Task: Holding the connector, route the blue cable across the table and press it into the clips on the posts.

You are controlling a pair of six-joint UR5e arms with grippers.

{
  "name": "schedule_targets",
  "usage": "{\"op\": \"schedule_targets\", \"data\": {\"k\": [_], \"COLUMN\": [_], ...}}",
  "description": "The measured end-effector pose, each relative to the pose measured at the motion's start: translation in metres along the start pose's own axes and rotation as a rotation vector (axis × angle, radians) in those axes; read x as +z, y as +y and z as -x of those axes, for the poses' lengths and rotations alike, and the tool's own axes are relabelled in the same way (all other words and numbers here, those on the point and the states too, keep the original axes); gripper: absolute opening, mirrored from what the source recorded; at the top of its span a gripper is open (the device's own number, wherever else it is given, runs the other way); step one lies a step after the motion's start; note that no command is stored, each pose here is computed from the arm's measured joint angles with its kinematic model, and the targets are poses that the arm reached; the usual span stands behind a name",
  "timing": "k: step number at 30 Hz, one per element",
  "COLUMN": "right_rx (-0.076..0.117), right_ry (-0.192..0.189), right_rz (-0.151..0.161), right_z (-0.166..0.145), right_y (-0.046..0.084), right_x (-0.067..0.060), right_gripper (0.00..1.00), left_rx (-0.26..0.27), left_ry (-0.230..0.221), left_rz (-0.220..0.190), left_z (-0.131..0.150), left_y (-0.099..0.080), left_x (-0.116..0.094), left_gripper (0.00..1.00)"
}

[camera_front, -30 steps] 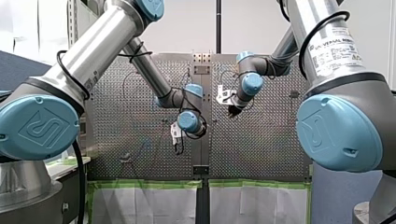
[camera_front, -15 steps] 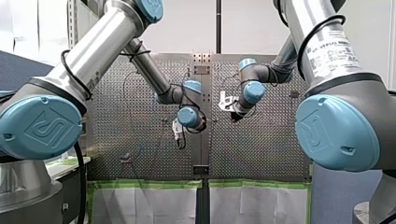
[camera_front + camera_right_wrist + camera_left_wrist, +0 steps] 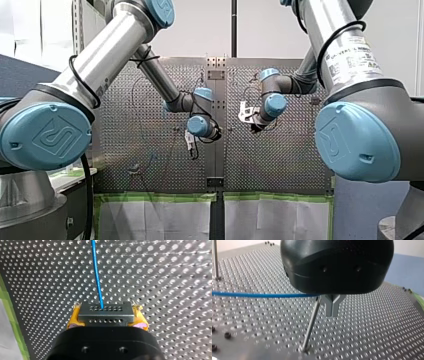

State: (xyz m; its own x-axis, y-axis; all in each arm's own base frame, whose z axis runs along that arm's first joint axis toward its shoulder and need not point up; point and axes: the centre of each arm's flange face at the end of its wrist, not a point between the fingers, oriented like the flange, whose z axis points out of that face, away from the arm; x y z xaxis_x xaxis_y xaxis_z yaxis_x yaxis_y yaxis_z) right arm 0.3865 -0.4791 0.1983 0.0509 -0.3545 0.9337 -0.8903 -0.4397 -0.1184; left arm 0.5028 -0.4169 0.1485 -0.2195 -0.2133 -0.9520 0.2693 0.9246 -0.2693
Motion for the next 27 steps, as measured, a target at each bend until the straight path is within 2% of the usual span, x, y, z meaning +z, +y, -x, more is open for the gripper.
{"op": "schedule_targets", "data": {"k": [4, 11, 19, 27], "right_rx": [0.003, 0.009, 0.021, 0.031], "right_ry": [-0.002, 0.011, 0.029, 0.041], "right_rz": [-0.003, 0.004, 0.003, 0.013], "right_z": [0.005, 0.003, -0.001, -0.004], "right_y": [0.003, 0.011, 0.02, 0.033], "right_x": [0.005, 0.009, 0.014, 0.022], "right_gripper": [0.0, 0.0, 0.0, 0.0], "left_rx": [-0.011, -0.024, -0.014, -0.031], "left_ry": [-0.017, -0.042, 0.002, 0.005], "left_rz": [-0.021, -0.008, -0.002, 0.005], "left_z": [0.005, 0.015, -0.002, -0.008], "left_y": [-0.005, -0.002, -0.001, 0.002], "left_x": [0.004, 0.013, 0.028, 0.051], "left_gripper": [0.01, 0.01, 0.01, 0.01]}}
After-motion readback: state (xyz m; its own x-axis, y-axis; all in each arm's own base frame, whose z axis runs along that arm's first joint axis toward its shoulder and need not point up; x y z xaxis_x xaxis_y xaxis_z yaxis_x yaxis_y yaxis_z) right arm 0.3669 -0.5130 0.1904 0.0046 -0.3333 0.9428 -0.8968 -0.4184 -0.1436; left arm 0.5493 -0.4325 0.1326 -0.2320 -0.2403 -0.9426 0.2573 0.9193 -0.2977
